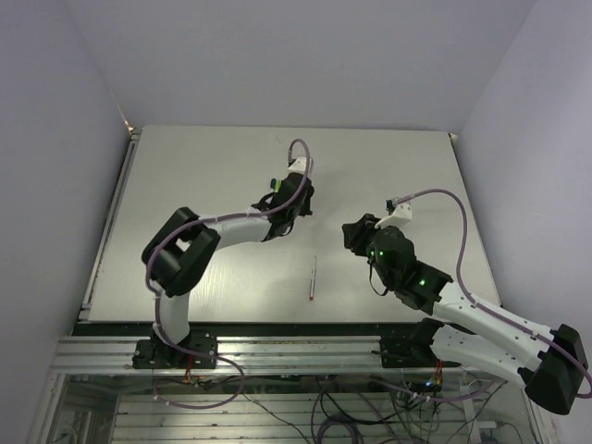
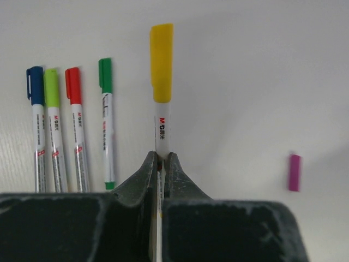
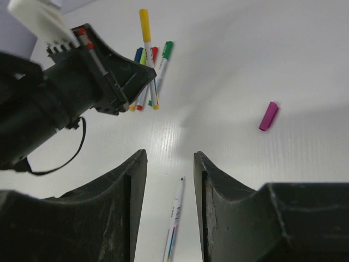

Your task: Insert the pens into the pen caps

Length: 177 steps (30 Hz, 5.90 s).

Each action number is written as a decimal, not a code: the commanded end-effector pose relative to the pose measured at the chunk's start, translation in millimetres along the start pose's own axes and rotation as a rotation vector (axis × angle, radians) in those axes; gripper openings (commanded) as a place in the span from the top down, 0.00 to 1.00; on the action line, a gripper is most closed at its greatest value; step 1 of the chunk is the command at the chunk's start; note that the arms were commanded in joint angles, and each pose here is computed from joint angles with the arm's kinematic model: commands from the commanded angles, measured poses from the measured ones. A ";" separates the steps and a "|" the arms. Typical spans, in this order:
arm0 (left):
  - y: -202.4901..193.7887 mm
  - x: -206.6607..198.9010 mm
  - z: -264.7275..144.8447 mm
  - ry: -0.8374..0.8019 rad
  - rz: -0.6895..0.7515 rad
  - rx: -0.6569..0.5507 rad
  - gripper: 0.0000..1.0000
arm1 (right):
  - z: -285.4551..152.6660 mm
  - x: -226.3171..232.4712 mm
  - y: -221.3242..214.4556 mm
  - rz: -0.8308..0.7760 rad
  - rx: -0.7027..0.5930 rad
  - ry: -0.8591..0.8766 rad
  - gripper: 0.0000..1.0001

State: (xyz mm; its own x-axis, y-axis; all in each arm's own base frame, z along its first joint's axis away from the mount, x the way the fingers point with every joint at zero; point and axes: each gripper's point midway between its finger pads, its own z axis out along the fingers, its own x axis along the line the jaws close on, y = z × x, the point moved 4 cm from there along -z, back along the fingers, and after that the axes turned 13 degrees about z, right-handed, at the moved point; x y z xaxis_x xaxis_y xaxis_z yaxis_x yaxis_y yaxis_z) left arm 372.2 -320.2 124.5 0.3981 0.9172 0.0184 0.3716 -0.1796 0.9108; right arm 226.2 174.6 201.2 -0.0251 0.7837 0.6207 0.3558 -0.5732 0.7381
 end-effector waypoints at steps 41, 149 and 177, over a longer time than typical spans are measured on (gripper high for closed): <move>-1.1 27.4 63.4 0.089 0.101 0.189 0.53 | 10.9 -3.2 -7.4 -0.036 0.009 -0.042 0.62; -89.0 -23.5 -151.3 -0.169 0.082 0.366 0.93 | 129.0 -123.7 -36.2 -0.106 0.284 -0.615 0.62; -94.8 -25.1 -143.0 -0.188 0.068 0.383 0.93 | 126.1 -160.8 -69.2 -0.115 0.388 -0.745 0.71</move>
State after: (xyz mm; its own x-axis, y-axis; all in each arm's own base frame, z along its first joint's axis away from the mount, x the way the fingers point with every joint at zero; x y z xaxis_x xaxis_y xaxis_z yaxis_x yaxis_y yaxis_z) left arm 204.3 -269.5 93.8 0.5570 0.8304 -0.0073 0.6170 -0.4080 0.6730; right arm 347.1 129.3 43.2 0.4531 0.8728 0.1817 0.6371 -0.4595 0.6188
